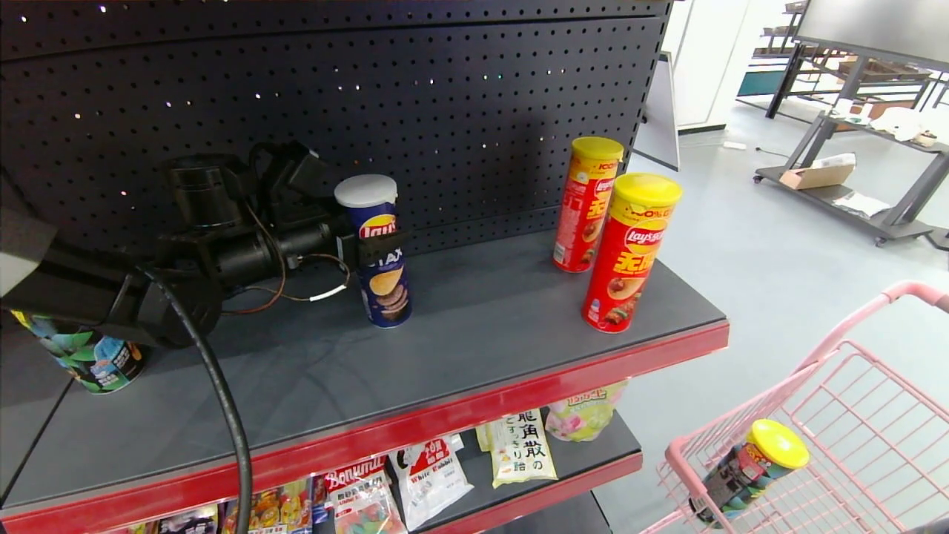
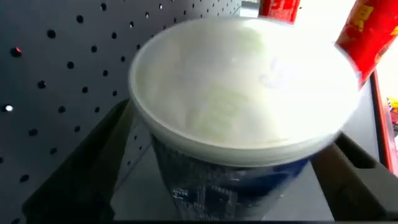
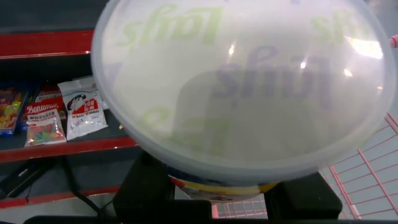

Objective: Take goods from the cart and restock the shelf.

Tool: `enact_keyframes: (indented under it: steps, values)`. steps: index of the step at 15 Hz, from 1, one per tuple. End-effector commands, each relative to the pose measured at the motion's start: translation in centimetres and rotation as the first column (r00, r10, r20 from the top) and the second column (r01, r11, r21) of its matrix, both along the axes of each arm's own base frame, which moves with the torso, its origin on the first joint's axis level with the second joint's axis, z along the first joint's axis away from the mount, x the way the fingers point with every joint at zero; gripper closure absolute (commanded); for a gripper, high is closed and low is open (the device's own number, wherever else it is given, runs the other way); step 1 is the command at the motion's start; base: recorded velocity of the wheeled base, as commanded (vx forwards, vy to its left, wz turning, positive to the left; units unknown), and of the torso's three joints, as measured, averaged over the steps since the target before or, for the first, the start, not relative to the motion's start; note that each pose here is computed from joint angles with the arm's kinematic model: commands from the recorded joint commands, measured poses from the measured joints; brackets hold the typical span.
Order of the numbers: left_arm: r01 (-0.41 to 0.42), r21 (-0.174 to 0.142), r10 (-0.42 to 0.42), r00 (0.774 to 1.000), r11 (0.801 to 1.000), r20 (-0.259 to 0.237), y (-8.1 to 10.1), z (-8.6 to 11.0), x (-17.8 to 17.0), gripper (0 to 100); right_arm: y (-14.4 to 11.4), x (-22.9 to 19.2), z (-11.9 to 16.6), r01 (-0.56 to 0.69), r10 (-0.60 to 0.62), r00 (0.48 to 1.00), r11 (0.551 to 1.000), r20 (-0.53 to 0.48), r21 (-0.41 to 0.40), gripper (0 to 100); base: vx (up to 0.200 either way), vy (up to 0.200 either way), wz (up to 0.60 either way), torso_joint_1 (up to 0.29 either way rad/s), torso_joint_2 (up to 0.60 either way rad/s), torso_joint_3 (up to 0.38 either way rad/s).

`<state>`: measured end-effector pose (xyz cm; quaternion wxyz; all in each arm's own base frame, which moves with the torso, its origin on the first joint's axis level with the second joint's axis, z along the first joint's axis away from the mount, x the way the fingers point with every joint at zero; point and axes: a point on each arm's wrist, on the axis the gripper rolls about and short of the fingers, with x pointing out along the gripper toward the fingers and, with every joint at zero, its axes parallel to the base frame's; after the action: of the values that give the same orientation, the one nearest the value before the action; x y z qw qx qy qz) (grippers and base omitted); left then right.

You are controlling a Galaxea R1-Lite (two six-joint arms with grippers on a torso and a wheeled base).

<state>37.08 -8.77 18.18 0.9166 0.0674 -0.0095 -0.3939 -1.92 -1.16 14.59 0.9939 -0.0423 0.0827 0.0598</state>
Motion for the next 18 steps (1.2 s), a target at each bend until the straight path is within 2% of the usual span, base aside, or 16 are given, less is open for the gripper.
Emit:
enact_keyframes:
  steps: [1, 4, 7, 9, 13, 18]
  values:
    - [-0.002, 0.0, 0.002, 1.0, 1.0, -0.005, 0.0, -0.1, 0.2, 100, 0.0, 0.0, 0.0, -0.001, 0.001, 1.0, 1.0, -0.002, -0.001, 100, 0.0, 0.0, 0.0, 0.0, 0.0, 0.0]
    - [0.0, -0.01, -0.001, 1.0, 1.0, -0.014, 0.1, 0.1, -0.2, 100, 0.0, 0.0, 0.0, -0.001, 0.001, 1.0, 1.0, -0.003, -0.001, 100, 0.0, 0.0, 0.0, 0.0, 0.0, 0.0]
    - [0.029, -0.062, -0.031, 0.999, 0.998, -0.026, 0.3, 1.7, -1.8, 100, 0.0, 0.0, -0.1, -0.001, 0.001, 1.0, 1.0, -0.006, -0.002, 100, 0.0, 0.0, 0.0, 0.0, 0.0, 0.0]
    - [0.102, -0.061, -0.105, 0.993, 0.993, -0.054, 0.9, 1.6, -4.5, 100, 0.0, 0.1, -0.1, -0.001, 0.001, 1.0, 1.0, -0.008, -0.003, 100, 0.0, 0.0, 0.0, 0.0, 0.0, 0.0]
    - [0.178, -0.057, -0.182, 0.979, 0.982, -0.091, 1.6, 1.2, -9.6, 100, 0.0, 0.1, -0.1, 0.0, 0.0, 1.0, 1.0, -0.008, -0.003, 100, 0.0, 0.0, 0.0, 0.0, 0.0, 0.0]
    - [0.182, -0.017, -0.183, 0.978, 0.983, -0.096, 1.8, -0.4, -9.8, 100, 0.1, 0.2, 0.3, -0.001, 0.001, 1.0, 1.0, -0.009, -0.003, 100, 0.0, 0.0, 0.0, 0.0, 0.0, 0.0]
